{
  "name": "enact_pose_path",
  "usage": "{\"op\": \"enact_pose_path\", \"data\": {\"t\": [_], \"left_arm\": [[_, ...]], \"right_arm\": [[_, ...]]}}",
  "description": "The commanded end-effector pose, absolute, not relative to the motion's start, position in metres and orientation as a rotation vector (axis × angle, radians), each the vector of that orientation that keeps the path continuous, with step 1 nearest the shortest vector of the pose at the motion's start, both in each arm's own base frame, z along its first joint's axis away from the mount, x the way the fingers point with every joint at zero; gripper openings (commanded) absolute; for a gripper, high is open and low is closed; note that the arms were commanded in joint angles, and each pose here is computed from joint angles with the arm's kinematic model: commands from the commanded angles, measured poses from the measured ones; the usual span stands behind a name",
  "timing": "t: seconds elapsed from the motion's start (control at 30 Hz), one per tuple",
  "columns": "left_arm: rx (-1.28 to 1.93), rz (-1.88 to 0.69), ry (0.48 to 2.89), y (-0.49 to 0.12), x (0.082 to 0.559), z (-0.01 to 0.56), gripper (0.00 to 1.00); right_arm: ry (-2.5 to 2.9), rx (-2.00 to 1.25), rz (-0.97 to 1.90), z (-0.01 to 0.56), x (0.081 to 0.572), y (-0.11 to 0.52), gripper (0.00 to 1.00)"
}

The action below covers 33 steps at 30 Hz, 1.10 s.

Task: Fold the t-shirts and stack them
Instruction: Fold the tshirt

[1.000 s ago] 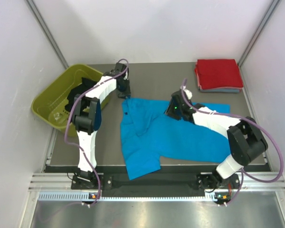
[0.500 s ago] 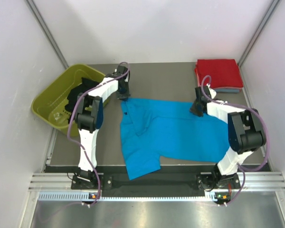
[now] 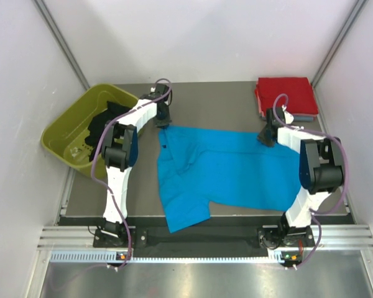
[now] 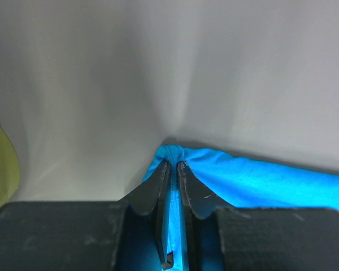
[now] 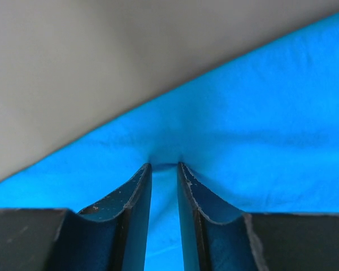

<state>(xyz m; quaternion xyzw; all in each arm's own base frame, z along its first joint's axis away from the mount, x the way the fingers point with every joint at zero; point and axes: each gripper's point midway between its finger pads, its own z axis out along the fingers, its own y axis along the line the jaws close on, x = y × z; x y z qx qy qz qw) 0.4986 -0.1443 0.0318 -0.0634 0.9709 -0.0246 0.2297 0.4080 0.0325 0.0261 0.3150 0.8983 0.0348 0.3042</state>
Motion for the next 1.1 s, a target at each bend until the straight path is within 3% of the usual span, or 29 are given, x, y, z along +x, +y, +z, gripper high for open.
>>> {"op": "enact_pose_path", "data": {"t": [0.0, 0.23, 0.5, 0.7, 1.07], "left_arm": [[-0.178, -0.037, 2.572, -0.14, 0.527, 0.051, 0.15], [-0.186, 0.036, 2.571, -0.131, 0.531, 0.064, 0.24], [-0.134, -0.072, 2.459, -0.144, 0.518, 0.153, 0.37], [-0.043, -0.143, 2.501, -0.158, 0.469, 0.168, 0.39], [-0.073, -0.719, 2.628, -0.204, 0.346, 0.12, 0.33]], "right_arm": [[2.418, 0.866, -0.031, 0.007, 0.412, 0.007, 0.26], [2.404, 0.819, -0.012, 0.026, 0.43, 0.009, 0.27], [2.36, 0.687, 0.187, 0.086, 0.419, 0.064, 0.36], [2.367, 0.573, 0.35, 0.099, 0.398, 0.126, 0.4], [2.401, 0.359, 0.721, 0.088, 0.349, 0.259, 0.4]]}}
